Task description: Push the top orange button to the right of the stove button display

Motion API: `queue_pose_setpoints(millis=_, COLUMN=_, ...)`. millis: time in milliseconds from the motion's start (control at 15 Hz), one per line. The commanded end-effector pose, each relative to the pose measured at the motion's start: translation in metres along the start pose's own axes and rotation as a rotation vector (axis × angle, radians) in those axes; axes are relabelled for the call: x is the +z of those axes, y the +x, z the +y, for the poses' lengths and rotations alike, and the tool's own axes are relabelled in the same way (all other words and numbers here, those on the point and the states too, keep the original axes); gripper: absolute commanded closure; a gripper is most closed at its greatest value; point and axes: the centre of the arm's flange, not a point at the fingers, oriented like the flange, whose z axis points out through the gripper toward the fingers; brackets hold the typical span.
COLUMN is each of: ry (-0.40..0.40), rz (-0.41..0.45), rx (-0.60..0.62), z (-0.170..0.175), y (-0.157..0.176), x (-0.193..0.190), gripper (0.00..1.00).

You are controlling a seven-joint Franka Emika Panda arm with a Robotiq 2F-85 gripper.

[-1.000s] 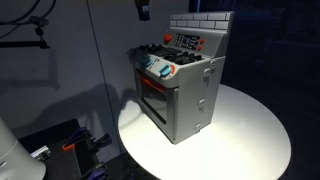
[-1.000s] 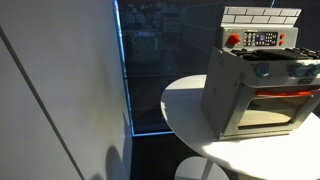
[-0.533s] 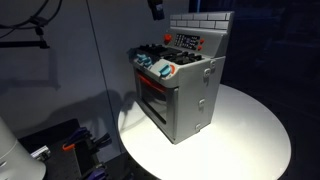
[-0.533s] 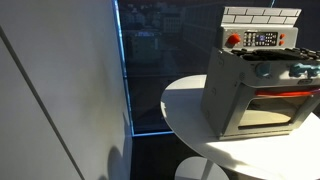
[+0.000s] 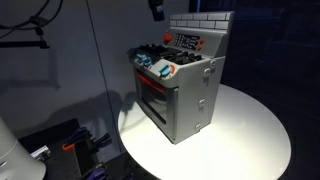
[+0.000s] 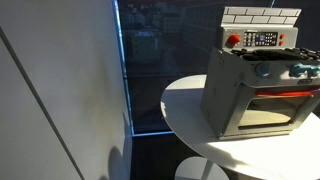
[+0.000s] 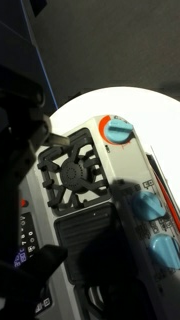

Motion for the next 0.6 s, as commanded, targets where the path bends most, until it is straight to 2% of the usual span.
queue_pose_setpoints(millis=0, ry=-0.030, rz=0.001, rx=0.079, z=0.000, y=0.011, x=0.005, gripper=0.00)
queue_pose_setpoints(millis=533, ry=-0.063, rz=-0.023, rx=0.210, z=-0.010, y=0.049, x=0.039, gripper=0.00)
